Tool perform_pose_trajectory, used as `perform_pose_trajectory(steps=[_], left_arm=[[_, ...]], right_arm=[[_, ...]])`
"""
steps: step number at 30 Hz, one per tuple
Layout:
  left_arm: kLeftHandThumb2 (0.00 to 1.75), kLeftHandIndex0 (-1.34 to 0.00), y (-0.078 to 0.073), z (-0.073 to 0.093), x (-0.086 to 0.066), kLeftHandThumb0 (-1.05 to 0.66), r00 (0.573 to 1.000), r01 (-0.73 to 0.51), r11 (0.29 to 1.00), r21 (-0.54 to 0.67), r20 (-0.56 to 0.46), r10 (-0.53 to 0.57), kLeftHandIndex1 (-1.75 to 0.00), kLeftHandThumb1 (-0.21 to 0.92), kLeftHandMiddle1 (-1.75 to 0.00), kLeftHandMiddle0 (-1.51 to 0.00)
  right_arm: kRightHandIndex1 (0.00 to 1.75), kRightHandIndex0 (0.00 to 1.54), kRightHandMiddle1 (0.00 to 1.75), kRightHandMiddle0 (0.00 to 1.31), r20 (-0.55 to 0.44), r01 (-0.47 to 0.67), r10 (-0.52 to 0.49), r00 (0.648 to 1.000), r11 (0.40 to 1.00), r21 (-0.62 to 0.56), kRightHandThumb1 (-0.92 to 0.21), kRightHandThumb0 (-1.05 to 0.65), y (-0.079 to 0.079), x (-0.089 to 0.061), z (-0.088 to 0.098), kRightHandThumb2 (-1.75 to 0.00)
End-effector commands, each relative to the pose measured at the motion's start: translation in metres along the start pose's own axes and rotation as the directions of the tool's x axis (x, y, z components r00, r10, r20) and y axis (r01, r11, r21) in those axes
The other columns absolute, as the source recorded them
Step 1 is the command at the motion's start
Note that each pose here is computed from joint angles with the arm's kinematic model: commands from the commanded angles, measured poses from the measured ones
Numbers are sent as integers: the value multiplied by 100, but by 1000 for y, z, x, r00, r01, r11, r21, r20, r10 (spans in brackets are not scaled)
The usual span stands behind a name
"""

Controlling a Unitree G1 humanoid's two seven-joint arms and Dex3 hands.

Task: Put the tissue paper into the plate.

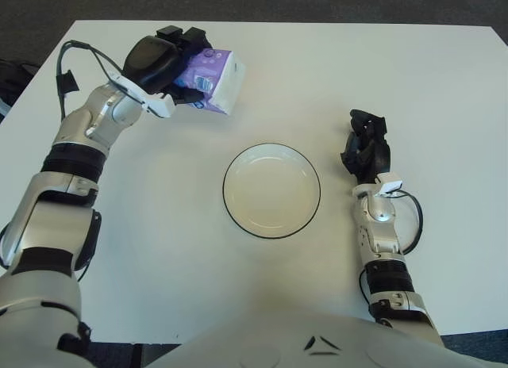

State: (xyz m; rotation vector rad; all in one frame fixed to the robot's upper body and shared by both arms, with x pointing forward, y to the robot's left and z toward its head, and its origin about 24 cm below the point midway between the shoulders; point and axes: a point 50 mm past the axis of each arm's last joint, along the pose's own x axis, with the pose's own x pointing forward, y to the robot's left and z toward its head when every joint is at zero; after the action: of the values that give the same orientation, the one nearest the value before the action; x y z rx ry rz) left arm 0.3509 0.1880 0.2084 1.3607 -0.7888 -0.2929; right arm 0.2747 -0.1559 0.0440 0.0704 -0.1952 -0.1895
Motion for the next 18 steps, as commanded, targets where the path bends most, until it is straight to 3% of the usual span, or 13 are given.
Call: perform_pose_trajectory(steps=[1, 8, 18], left_arm=[[121, -55, -1, 14, 0, -45, 997, 34, 999, -28, 70, -32, -175, 40, -175, -117], [126, -58, -4, 34, 1, -47, 983, 66, 995, -76, 177, -51, -175, 36, -175, -122], [131, -61, -2, 53, 0, -48, 963, 44, 998, -37, 266, -33, -175, 32, -175, -123]], right_arm=[[54, 27, 114, 0, -307, 43, -47, 950, 999, -18, -92, -53, -10, -39, -57, -70], [54, 26, 115, 0, -306, 51, -54, 951, 999, -16, -92, -53, -9, -39, -57, -69], [53, 25, 114, 0, -312, 57, -58, 948, 998, -14, -91, -52, -9, -38, -59, -70]])
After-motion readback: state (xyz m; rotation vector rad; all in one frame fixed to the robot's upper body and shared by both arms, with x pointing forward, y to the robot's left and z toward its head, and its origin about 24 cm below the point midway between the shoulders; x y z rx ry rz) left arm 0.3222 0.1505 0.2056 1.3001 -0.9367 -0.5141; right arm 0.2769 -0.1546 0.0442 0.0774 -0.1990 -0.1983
